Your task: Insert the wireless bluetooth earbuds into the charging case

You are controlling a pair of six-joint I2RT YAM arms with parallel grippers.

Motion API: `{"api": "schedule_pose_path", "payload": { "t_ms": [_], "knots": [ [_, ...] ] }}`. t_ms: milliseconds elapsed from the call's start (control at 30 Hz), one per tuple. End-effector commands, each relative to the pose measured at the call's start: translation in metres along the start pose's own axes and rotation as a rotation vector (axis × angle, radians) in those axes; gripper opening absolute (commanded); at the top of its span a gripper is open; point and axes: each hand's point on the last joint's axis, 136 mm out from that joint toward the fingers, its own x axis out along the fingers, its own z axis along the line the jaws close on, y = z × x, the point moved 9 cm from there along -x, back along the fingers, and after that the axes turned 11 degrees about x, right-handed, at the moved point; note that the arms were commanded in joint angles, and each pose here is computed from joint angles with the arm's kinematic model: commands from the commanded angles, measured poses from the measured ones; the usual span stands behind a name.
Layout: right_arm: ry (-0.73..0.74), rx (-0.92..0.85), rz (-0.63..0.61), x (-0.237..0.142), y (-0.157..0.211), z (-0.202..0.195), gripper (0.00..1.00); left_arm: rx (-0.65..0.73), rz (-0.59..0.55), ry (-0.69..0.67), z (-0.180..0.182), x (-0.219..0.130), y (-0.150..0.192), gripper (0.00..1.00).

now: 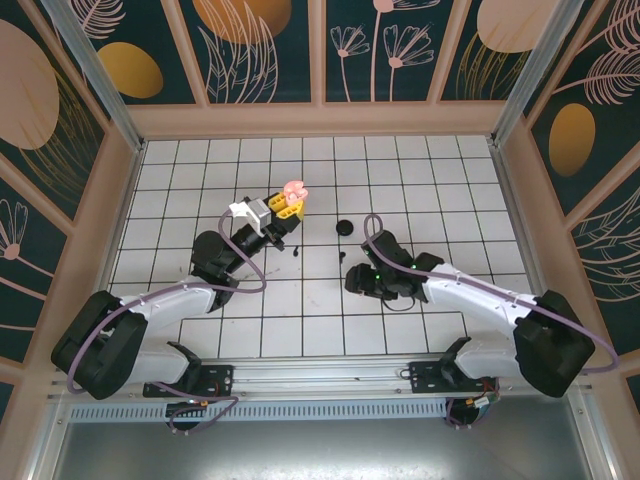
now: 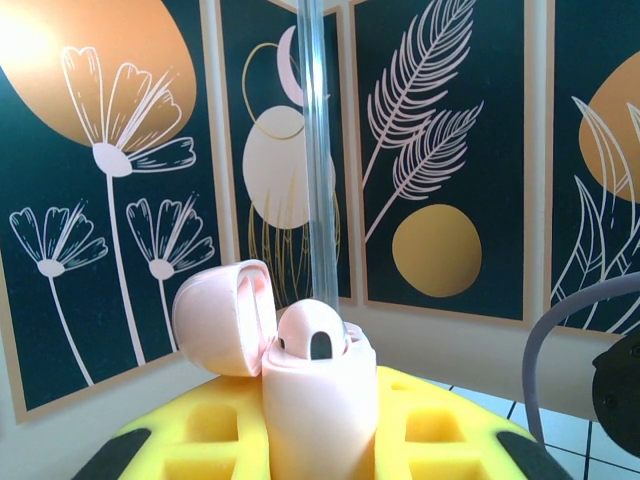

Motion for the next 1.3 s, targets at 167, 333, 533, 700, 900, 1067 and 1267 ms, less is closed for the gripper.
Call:
{"api": "schedule_pose_path", "payload": {
  "t_ms": [167, 333, 533, 700, 900, 1067, 1267],
  "knots": [
    [0.037, -0.084, -0.060, 0.015, -0.023, 0.015, 0.58, -0.006, -0.063, -0.005, 0.000, 0.002, -0.011, 0.00],
    [0.094, -0.153, -0.026, 0.031, -0.031, 0.022, 0.58, -0.008, -0.063, -0.010, 0.000, 0.001, -0.012, 0.00],
    [0.148, -0.202, 0.027, 0.049, -0.034, 0.025, 0.58, -0.005, -0.070, -0.019, 0.001, -0.001, -0.013, 0.00],
    [0.169, -0.224, 0.062, 0.057, -0.034, 0.028, 0.57, 0.002, -0.072, -0.022, 0.001, -0.002, -0.014, 0.00],
    [0.190, -0.249, 0.110, 0.065, -0.024, 0.028, 0.56, 0.007, -0.072, -0.026, 0.001, -0.003, -0.015, 0.00],
    [0.203, -0.273, 0.146, 0.071, -0.012, 0.028, 0.56, 0.007, -0.074, -0.026, 0.001, -0.002, -0.014, 0.00],
    [0.221, -0.296, 0.180, 0.072, 0.003, 0.026, 0.55, 0.007, -0.074, -0.028, 0.000, -0.003, -0.014, 0.00]
  ]
}}
